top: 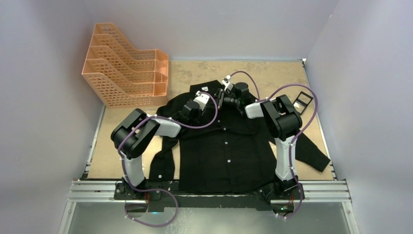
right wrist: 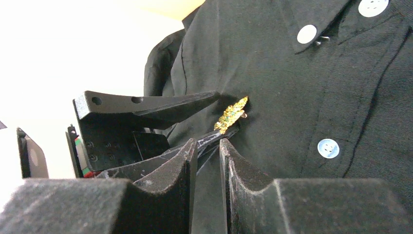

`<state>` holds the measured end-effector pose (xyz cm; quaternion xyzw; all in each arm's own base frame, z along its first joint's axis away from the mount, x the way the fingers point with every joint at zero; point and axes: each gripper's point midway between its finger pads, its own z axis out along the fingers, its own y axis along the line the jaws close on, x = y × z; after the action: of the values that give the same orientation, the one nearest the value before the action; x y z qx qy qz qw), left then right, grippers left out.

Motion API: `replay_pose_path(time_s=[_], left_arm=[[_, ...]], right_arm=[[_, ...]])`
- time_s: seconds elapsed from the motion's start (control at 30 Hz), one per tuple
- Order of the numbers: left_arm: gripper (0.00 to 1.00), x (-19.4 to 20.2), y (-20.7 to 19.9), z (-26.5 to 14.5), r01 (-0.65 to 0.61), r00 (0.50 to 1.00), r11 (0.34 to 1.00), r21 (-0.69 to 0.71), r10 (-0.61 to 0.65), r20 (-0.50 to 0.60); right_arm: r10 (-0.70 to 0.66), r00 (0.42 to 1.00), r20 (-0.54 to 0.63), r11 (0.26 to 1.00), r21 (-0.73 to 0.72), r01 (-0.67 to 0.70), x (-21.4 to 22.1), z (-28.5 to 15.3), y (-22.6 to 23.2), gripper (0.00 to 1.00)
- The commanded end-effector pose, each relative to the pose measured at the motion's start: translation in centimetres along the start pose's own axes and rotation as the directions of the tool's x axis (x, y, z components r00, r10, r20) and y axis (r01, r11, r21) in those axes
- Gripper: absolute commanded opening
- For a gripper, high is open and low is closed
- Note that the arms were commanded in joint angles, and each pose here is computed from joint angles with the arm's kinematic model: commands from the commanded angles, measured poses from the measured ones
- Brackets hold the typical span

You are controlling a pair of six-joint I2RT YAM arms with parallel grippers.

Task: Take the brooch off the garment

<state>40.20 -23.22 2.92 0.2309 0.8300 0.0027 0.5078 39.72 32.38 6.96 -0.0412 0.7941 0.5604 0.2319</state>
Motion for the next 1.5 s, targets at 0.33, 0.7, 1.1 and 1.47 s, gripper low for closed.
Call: replay_pose_path(time_s=[0.33,0.7,1.1,1.47], left_arm=[[0.38,-0.3,0.3,0.4,0.106,0.992,0.993,-0.043,-0.103,0.069],[0.25,0.2,-0.2,-0.8,0.117,0.988,0.993,0.007,-0.117,0.104],[0.24,-0.4,-0.2,-1.3,0.135,0.98,0.99,0.027,-0.137,0.146],[0.24,-1.2,-0.7,-1.8,0.158,0.971,0.985,0.067,-0.167,0.171]], right_arm=[[-0.048,0.998,0.05,0.997,0.061,0.045,-0.7,0.0,-0.9,0.27],[-0.077,0.995,0.064,0.995,0.062,0.073,-1.5,0.4,-0.7,0.28],[-0.084,0.996,0.038,0.995,0.058,0.082,-1.6,2.1,-1.1,0.28],[-0.06,0.998,0.006,0.997,0.042,0.059,-0.6,3.6,-1.8,0.27]])
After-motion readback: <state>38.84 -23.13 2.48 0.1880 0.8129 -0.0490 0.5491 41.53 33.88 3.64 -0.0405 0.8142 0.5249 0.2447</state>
